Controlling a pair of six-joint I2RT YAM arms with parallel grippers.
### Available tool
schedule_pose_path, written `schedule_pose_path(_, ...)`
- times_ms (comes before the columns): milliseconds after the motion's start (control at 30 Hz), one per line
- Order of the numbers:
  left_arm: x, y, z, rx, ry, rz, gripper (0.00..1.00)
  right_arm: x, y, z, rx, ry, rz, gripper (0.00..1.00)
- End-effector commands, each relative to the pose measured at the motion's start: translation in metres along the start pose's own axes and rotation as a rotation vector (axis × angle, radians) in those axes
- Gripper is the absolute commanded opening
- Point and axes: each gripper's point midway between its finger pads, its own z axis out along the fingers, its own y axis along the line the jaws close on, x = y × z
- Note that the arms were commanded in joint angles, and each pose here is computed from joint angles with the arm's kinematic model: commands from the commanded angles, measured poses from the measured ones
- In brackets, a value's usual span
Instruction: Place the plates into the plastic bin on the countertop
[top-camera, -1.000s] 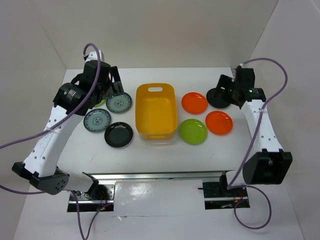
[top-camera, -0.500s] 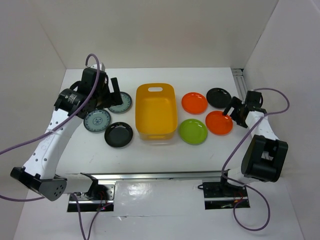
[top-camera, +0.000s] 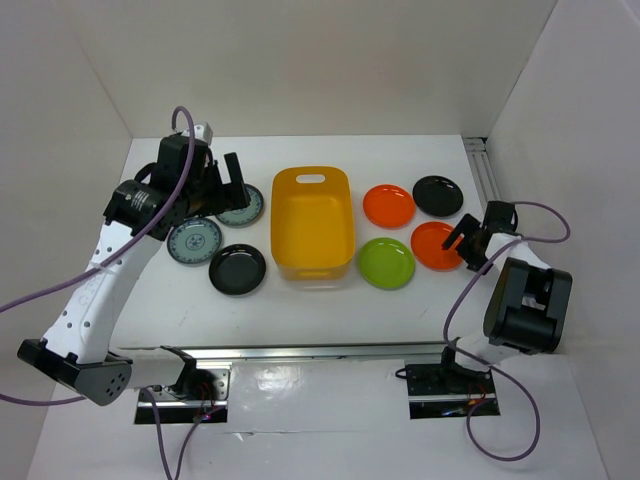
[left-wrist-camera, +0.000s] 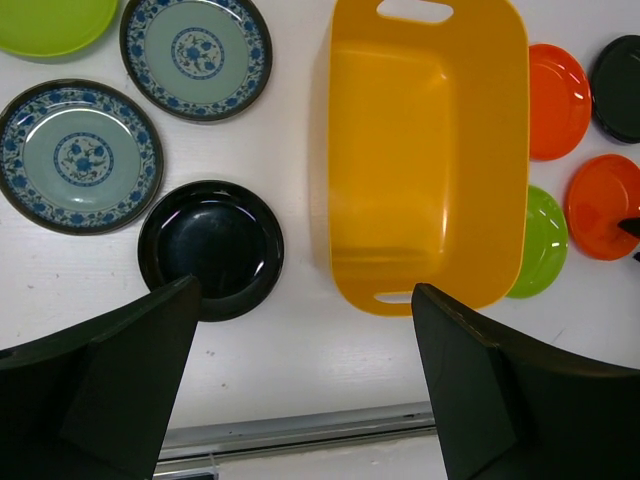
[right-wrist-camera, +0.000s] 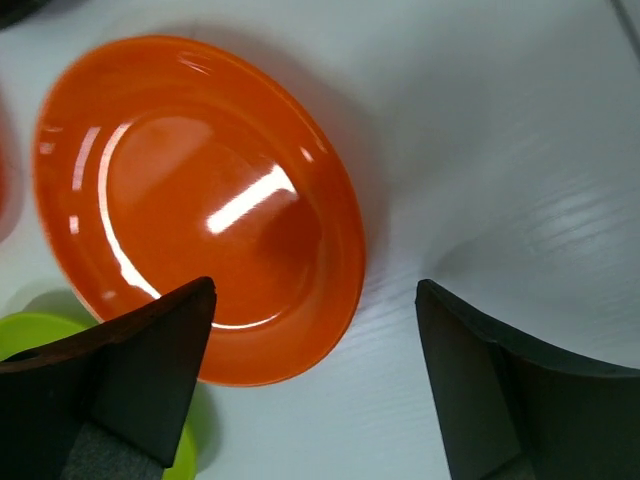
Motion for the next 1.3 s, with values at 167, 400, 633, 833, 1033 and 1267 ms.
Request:
schedule_pose_path(167,-0.015,-0.013,-0.007,0.062,-0.045,0.003,1.0,0.005,-0.015,0.024,0.07,-0.012,0.043,0.79)
schedule_pose_path(400,-0.022,-0.008,-0.012,0.036,-0.079,-0.002,1.0,0.019,-0.031,0.026,0.161,0.007,0.078,0.52)
schedule_pose_path(633,-0.019,-0.004,-0.014,0.027,-0.084,-0.002,1.0,0.035,-0.047,0.028,0.247,0.061,0.106,0.17)
schedule_pose_path(833,-0.019,-0.004,-0.014,0.027,-0.084,-0.002,1.0,0.032,-0.053,0.022,0.308,0.062,0.098,0.0)
schedule_pose_path(1033,-0.019,-0.004,-0.014,0.027,-0.084,-0.002,1.0,-0.009,-0.019,-0.023,0.295,-0.09,0.105,0.0)
schedule_pose_path(1267,-0.018,0.002,-0.014,-0.009,-0.083,-0.022,1.0,-0.055,0.037,-0.101,0.276,-0.317,0.095,0.0)
